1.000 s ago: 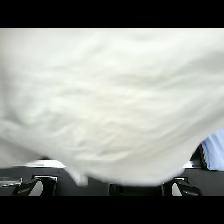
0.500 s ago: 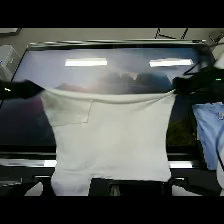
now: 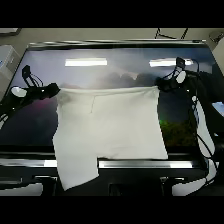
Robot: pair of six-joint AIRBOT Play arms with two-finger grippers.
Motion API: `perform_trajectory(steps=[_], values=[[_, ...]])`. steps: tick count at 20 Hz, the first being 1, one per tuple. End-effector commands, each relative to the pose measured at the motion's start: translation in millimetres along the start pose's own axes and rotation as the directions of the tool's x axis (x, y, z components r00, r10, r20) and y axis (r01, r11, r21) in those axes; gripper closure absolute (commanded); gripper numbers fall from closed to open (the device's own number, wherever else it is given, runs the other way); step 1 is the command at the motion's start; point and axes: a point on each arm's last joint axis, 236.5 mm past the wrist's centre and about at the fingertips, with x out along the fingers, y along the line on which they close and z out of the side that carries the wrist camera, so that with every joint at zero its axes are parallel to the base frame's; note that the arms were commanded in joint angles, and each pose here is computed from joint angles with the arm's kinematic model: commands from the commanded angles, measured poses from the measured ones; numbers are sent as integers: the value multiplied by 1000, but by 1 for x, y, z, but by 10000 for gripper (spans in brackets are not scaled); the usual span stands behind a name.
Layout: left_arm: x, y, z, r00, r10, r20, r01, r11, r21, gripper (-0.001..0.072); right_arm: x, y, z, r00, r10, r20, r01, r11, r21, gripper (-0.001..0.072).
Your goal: Fold the clothes and pants, and hang the long-sleeved shirts on hangers.
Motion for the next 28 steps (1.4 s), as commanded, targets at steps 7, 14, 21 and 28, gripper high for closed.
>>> perform_trajectory(steps=[7, 14, 21, 28], values=[[55, -39, -17, 998, -16, 59, 11, 997, 70, 683, 11, -54, 7, 997, -82, -1, 81, 991, 106, 679], [6, -9, -80, 939, -41, -343, 53, 998, 25, 684, -13, -67, -63, 941, -148, -303, 130, 988, -78, 678], [-16, 7, -196, 754, -56, -654, 30, 998, -51, 684, 4, -83, -111, 873, -176, -455, 158, 984, -77, 678], [-68, 35, -120, 765, -50, -642, 9, 998, -67, 153, -66, -113, -86, 859, -172, -482, 164, 985, -59, 242]])
